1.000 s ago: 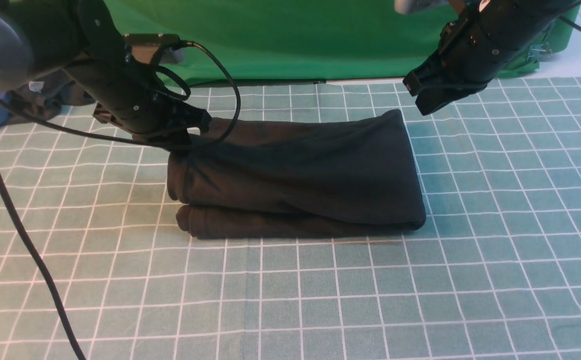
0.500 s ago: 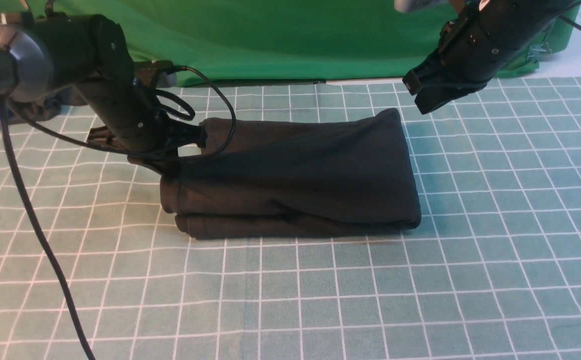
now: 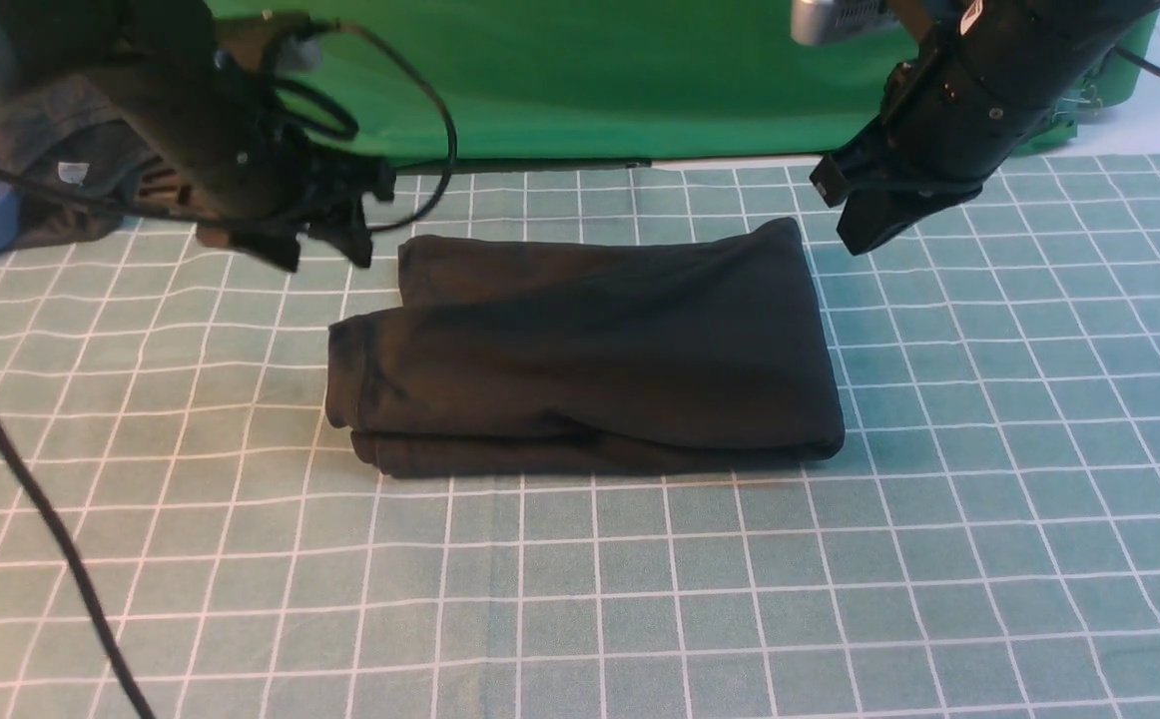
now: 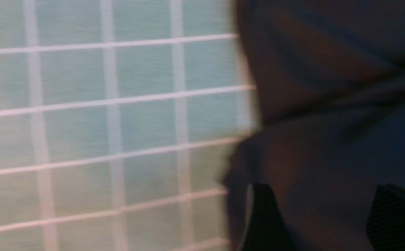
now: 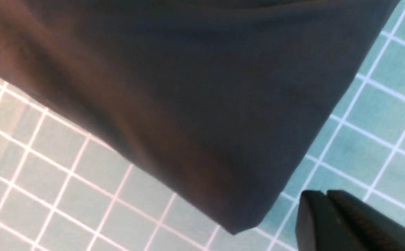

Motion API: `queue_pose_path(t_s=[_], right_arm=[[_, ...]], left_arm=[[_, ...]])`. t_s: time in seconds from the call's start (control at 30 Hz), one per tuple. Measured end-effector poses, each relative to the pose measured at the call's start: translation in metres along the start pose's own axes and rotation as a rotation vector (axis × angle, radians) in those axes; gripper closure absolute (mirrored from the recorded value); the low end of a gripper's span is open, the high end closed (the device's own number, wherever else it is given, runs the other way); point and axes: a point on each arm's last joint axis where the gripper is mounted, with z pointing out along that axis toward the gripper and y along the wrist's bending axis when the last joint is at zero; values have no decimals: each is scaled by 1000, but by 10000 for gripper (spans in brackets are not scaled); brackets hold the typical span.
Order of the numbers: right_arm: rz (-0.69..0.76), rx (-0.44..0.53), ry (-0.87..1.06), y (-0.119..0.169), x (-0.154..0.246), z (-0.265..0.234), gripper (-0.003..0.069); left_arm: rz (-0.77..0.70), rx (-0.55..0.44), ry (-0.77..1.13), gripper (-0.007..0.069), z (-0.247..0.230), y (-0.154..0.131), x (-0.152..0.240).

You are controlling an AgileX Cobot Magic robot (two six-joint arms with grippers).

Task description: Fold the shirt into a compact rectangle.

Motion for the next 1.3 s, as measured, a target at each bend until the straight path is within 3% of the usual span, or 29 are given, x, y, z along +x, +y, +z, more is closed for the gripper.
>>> queue_pose_path(t_s=[0.07,0.1,0.17,0.27,0.57,0.7,0.87,1.17,1.3], right_arm=[[24,-20,0,2,0,0,629],[25,-23,-1,2,0,0,629],[52,-65,8,4,-1,7,627],[62,-89,55,5,0,26,624],[66,-111,212,4,7,88,641],[67,-56,282,-2,17,105,645],[61,-14,356,-8,35,119,645],[47,65,371,-18,43,125,645],[28,82,328,-14,38,104,643]], left_arm=[[16,143,26,379,-5,-14,4],[27,156,28,403,-5,-16,4],[36,262,50,553,4,-31,11],[34,287,101,607,29,-42,22],[-11,213,262,622,82,-40,41],[2,114,348,622,93,-28,50],[0,105,337,622,94,-27,49],[31,69,382,620,93,-24,53],[62,76,359,620,82,-27,51]])
